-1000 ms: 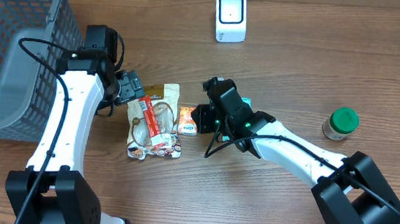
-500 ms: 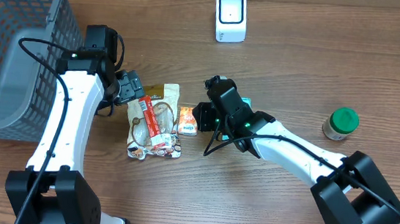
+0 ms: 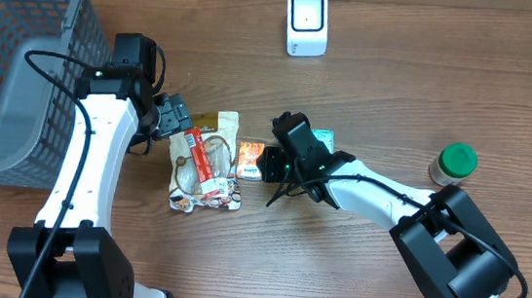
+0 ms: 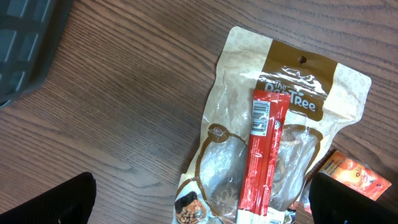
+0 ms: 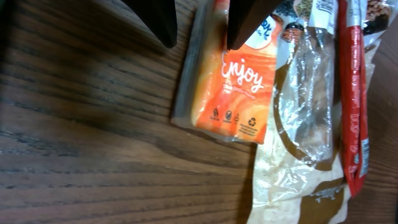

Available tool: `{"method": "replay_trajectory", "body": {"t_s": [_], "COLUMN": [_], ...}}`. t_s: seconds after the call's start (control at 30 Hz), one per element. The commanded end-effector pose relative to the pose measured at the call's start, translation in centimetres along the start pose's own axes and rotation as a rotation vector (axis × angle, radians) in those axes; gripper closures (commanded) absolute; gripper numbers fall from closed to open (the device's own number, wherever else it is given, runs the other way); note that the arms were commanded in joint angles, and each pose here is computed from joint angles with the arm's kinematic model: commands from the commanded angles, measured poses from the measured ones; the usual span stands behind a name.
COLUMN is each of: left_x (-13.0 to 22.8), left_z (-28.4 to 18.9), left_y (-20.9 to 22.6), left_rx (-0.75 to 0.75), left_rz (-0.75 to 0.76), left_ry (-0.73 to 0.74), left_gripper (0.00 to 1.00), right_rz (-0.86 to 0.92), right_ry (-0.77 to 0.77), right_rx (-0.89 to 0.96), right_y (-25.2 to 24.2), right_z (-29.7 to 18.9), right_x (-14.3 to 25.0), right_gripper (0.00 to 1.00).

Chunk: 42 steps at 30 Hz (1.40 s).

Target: Scan the item barcode

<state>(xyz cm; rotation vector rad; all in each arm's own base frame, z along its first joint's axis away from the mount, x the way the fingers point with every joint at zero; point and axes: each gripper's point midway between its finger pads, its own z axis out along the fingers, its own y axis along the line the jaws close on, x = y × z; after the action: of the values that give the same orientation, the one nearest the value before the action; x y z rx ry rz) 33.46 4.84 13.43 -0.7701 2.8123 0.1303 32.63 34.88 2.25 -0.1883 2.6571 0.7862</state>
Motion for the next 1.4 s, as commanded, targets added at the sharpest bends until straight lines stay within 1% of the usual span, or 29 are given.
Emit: {"method": "replay_trajectory", "body": {"t_s": [0.0,0.17,0.43,0.63,0.83,1.0,1.03,1.07,1.13,1.17,1.23,1.3,1.37], "left_x": [-0.5,-0.5,-0.5,-0.5,-0.5,-0.5,-0.5,-0.5,-0.5,-0.5,-0.5,-0.5,-0.5], "left_z": [-0.4,-0.4,-0.4,-0.4,-0.4,-0.4,-0.4,-0.4,-0.4,-0.4,-0.4,-0.4,-0.4], "left_y": [0.0,0.0,0.0,0.0,0.0,0.0,0.0,0.0,0.0,0.0,0.0,0.0,0.0], "left_rx": [-0.001,-0.001,-0.001,-0.001,-0.001,-0.001,-0.001,-0.001,-0.001,-0.001,-0.001,-0.001,-0.001], "left_rz": [-0.012,-0.012,-0.012,-0.012,-0.012,-0.012,-0.012,-0.012,-0.012,-0.012,-0.012,-0.012,-0.012], "left_ry": [-0.020,-0.020,-0.020,-0.020,-0.020,-0.020,-0.020,-0.019,-0.020,-0.020,-0.020,-0.020,-0.020], "left_gripper": [0.00,0.00,0.00,0.00,0.00,0.00,0.00,0.00,0.00,0.00,0.00,0.00,0.00], "right_rz": [0.031,0.027,0.025,0.019,0.025,0.082,0.083,0.082,0.083,0.085,0.084,0.033,-0.032], "right_ry": [0.023,0.026,-0.016,-0.040,-0.023,0.020,0.029,0.033,0.041,0.047,0.058,0.051,0.012], "right_rx": [-0.002,-0.047,-0.015,-0.031,-0.019,0.003,0.003,-0.002,-0.010,-0.027,-0.073,-0.135,-0.166], "right_y": [-0.2,0.5,-0.1,0.3,-0.2,-1.2,-1.3,-1.3,-1.1,-0.8,0.0,1.3,2.3], "right_z": [0.8,1.1,1.3,1.3,1.8,2.9,3.1,3.1,3.0,2.9,2.3,1.0,-0.7], "right_x": [0.8,0.7,-0.1,-0.6,-0.1,1.2,1.4,1.5,1.6,1.5,1.1,0.1,-1.2], "right_gripper": [0.72,0.72,0.72,0.72,0.72,0.73,0.74,0.79,0.93,0.96,0.96,0.96,0.96]}}
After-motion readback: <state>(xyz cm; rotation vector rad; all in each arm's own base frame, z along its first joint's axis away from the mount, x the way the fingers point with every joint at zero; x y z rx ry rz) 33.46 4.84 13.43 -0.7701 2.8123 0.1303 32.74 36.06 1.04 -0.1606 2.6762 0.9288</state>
